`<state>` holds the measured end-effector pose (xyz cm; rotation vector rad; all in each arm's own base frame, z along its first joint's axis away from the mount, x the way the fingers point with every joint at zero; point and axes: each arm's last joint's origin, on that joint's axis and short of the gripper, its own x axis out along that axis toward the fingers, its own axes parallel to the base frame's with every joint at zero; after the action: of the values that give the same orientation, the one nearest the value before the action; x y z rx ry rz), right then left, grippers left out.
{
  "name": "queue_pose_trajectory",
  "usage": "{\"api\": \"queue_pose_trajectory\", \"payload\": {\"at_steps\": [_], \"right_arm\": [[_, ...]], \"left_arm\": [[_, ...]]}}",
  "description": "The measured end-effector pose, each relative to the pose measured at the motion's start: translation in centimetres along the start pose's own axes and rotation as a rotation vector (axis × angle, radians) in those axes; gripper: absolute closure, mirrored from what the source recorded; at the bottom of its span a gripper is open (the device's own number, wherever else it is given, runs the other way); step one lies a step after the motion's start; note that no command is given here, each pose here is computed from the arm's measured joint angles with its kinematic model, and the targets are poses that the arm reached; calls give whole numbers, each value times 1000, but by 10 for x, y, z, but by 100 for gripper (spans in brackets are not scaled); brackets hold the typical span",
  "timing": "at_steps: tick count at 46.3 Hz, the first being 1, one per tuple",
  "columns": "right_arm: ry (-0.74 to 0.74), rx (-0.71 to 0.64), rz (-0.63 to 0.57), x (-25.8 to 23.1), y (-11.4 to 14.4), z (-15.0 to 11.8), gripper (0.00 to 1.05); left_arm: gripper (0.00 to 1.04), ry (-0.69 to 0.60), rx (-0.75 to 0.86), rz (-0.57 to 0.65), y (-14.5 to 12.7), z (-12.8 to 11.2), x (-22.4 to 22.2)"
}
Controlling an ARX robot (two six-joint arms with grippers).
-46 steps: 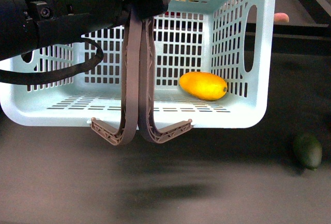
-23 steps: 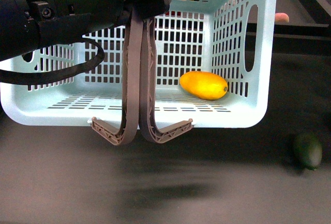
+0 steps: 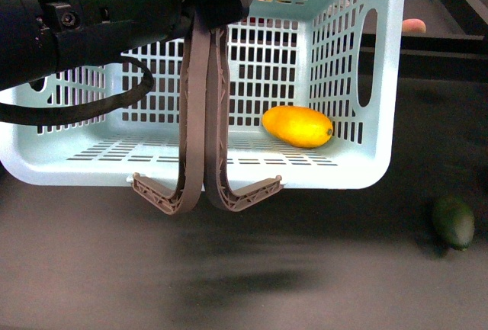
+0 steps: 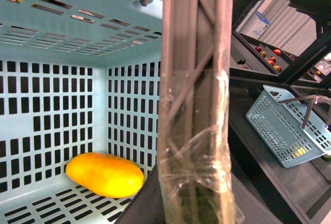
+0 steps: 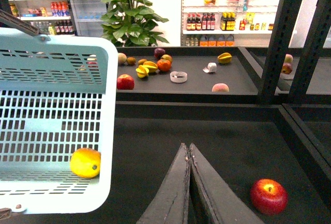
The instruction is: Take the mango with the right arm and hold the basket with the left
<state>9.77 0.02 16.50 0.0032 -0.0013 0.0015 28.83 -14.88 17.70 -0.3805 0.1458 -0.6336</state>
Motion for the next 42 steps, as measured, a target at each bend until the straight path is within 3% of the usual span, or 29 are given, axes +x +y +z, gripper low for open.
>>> {"api": "queue_pose_trajectory", "payload": {"at_steps": [20, 35, 42], "right_arm": [[0, -1, 0, 0, 0, 0, 100], [0, -1, 0, 0, 0, 0, 52], [0, -2, 2, 0, 0, 0, 24]], "left_arm": [[96, 0, 0, 0, 0, 0, 0], [96, 0, 0, 0, 0, 0, 0], [96, -23, 15, 276, 4, 1, 13]]}}
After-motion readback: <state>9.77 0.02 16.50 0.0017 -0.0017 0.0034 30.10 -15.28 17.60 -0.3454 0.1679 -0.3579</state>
